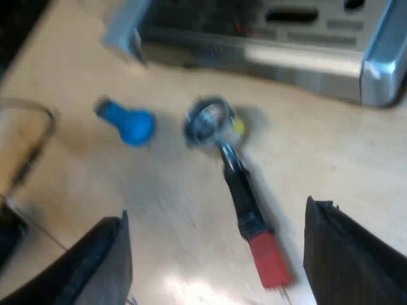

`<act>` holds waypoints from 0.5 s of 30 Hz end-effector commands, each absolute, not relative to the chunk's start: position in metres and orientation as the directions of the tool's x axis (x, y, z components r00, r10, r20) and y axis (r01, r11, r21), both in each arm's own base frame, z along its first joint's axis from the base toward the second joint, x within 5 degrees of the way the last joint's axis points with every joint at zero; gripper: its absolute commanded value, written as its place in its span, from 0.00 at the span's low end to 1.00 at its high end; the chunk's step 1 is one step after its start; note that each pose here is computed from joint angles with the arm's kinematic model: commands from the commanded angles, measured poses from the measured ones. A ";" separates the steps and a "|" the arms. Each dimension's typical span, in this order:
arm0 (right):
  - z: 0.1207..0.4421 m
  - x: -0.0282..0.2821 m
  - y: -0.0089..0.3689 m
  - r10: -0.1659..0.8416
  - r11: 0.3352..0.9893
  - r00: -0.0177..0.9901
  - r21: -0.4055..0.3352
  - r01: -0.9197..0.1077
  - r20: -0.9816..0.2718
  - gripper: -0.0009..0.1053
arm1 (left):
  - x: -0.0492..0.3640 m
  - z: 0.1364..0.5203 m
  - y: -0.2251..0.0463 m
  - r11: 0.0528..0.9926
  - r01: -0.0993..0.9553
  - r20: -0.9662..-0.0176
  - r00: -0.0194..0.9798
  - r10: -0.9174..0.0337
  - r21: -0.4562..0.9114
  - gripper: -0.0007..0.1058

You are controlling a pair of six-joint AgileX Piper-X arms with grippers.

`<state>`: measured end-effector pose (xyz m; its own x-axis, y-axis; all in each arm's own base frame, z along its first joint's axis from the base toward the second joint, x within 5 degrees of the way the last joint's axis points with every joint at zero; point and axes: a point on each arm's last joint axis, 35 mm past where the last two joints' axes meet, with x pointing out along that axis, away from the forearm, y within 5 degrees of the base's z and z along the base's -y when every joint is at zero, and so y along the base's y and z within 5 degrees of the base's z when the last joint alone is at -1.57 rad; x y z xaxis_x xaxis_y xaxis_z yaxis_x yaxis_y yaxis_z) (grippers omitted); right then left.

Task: Put the handle in the coffee machine

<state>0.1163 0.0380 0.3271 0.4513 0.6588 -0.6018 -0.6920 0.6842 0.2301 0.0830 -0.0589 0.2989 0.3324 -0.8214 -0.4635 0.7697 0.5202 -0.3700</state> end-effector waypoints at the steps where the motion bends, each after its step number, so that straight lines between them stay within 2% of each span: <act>1: 0.323 0.125 0.053 0.630 0.670 0.409 0.196 -0.716 -0.661 0.58 | 0.088 0.300 -0.065 0.489 0.791 -0.461 0.301 -0.835 -0.369 0.72; 11: 0.300 0.149 0.089 0.550 0.659 0.325 0.161 -0.735 -0.769 0.56 | 0.112 0.281 -0.076 0.482 0.797 -0.555 0.230 -0.799 -0.364 0.72; 13: 0.291 0.155 0.094 0.490 0.679 0.320 0.125 -0.723 -0.811 0.48 | 0.116 0.277 -0.077 0.479 0.799 -0.568 0.217 -0.794 -0.363 0.72; 15: 0.284 0.161 0.098 0.459 0.691 0.302 0.122 -0.713 -0.835 0.41 | 0.122 0.273 -0.079 0.503 0.797 -0.598 0.233 -0.767 -0.334 0.72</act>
